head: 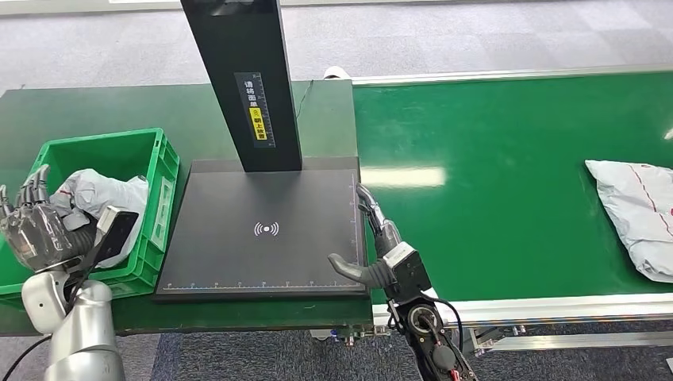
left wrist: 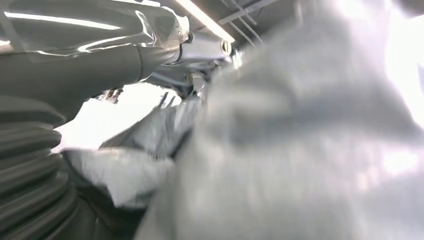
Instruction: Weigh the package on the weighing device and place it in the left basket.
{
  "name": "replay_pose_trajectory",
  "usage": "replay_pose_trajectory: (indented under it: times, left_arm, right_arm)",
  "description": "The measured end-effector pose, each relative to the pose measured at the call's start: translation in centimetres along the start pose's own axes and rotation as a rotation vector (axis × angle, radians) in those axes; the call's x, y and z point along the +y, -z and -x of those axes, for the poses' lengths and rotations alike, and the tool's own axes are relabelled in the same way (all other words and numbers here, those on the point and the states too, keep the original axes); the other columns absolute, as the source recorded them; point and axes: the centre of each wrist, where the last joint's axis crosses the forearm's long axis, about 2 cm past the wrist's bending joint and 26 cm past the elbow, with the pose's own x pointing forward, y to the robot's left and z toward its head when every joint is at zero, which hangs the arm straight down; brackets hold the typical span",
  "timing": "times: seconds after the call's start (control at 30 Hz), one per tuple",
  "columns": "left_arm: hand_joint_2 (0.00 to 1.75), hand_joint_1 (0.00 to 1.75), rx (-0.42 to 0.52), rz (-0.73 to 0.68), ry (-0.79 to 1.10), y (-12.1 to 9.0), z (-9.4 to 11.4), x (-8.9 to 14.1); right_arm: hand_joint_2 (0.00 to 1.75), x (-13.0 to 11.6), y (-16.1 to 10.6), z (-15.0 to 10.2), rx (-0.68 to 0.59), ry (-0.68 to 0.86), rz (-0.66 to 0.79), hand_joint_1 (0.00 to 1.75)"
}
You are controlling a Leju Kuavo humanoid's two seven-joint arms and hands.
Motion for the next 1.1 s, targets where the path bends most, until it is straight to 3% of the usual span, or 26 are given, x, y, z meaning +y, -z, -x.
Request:
replay_pose_trajectory:
  times: [0.2, 0.4, 0.53, 0.9, 1.1]
  left_arm:
    - [1.75, 0.0, -0.03, -0.059, -0.056, -0.5, 0.1, 0.2]
    - [1.75, 0.0, 0.074, -0.115, -0.191, -1.2, -0.9, -0.5]
    - [1.75, 0.0, 0.181, -0.215, -0.382, -1.9, -1.8, -0.6]
    - [1.75, 0.0, 0.068, -0.258, -0.458, -1.7, -4.2, 0.5]
    - [1.75, 0.0, 0.11, -0.309, -0.561, -2.0, -4.8, 0.9]
  right_arm:
    - [1.75, 0.0, 0.3, -0.1, -0.005, -0.002, -0.007, 0.0]
    - [1.75, 0.0, 0.5, 0.0, -0.007, -0.005, -0.011, 0.0]
    - [1.75, 0.1, 0.5, 0.1, -0.008, -0.004, -0.013, 0.0]
    - [1.75, 0.1, 0.6, 0.3, -0.003, -0.002, -0.018, 0.0]
    - [1.75, 0.0, 0.6, 0.4, -0.002, -0.001, -0.017, 0.0]
